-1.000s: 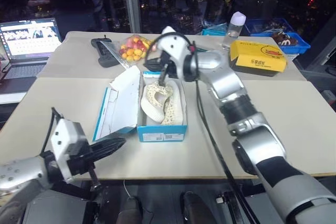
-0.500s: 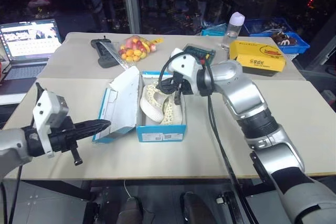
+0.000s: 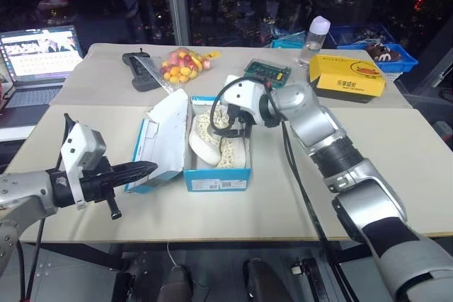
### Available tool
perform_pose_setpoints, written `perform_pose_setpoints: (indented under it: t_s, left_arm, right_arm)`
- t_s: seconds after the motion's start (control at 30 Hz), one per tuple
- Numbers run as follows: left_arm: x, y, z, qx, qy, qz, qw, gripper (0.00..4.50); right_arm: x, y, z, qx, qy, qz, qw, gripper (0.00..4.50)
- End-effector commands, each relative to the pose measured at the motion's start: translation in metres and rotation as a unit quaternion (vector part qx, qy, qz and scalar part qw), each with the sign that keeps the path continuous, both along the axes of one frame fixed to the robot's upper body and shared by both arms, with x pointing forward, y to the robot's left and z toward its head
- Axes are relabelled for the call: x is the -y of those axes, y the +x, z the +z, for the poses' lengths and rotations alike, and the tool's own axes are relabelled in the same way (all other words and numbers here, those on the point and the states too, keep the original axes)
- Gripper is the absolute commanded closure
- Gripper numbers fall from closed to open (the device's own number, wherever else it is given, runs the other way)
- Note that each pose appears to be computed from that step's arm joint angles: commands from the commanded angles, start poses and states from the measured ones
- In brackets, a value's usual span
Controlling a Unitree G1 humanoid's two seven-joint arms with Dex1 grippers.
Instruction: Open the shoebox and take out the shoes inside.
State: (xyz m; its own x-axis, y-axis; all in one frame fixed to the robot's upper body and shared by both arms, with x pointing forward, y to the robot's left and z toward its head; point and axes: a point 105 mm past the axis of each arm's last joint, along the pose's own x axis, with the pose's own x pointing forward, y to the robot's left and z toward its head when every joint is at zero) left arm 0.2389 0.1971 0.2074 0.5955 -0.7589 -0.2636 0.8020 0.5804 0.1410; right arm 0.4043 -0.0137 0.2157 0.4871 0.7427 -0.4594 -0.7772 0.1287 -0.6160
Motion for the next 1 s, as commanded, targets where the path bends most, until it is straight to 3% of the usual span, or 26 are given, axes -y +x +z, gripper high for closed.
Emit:
perform_pose_setpoints:
  t_s: [0.03, 0.17, 0.4, 0.5, 0.63, 1.0]
  left_arm:
    - [0.002, -0.003, 0.006, 0.019, 0.005, -0.002, 1.000, 4.50]
    - [0.002, -0.005, 0.005, 0.018, 0.004, 0.000, 1.000, 4.50]
    - [0.001, -0.006, 0.003, 0.019, 0.004, 0.004, 1.000, 4.50]
    - [0.001, -0.006, 0.002, 0.018, 0.004, 0.003, 1.000, 4.50]
    - [0.000, -0.004, 0.001, 0.018, 0.005, 0.003, 1.000, 4.50]
    - [-0.001, -0.005, -0.003, 0.020, 0.010, 0.004, 1.000, 4.50]
  right_arm:
    - [-0.010, 0.008, 0.001, 0.023, -0.012, 0.008, 1.000, 0.04]
    - [-0.010, 0.017, -0.014, 0.015, -0.024, -0.003, 1.000, 0.04]
    - [-0.015, 0.018, -0.014, 0.000, -0.003, 0.000, 1.000, 0.04]
    - [-0.016, 0.017, -0.011, 0.000, 0.002, 0.001, 1.000, 0.74]
    - [-0.017, 0.016, -0.001, 0.001, 0.013, 0.007, 1.000, 2.10]
    - [-0.028, 0.016, 0.004, -0.003, 0.039, 0.001, 0.999, 2.10]
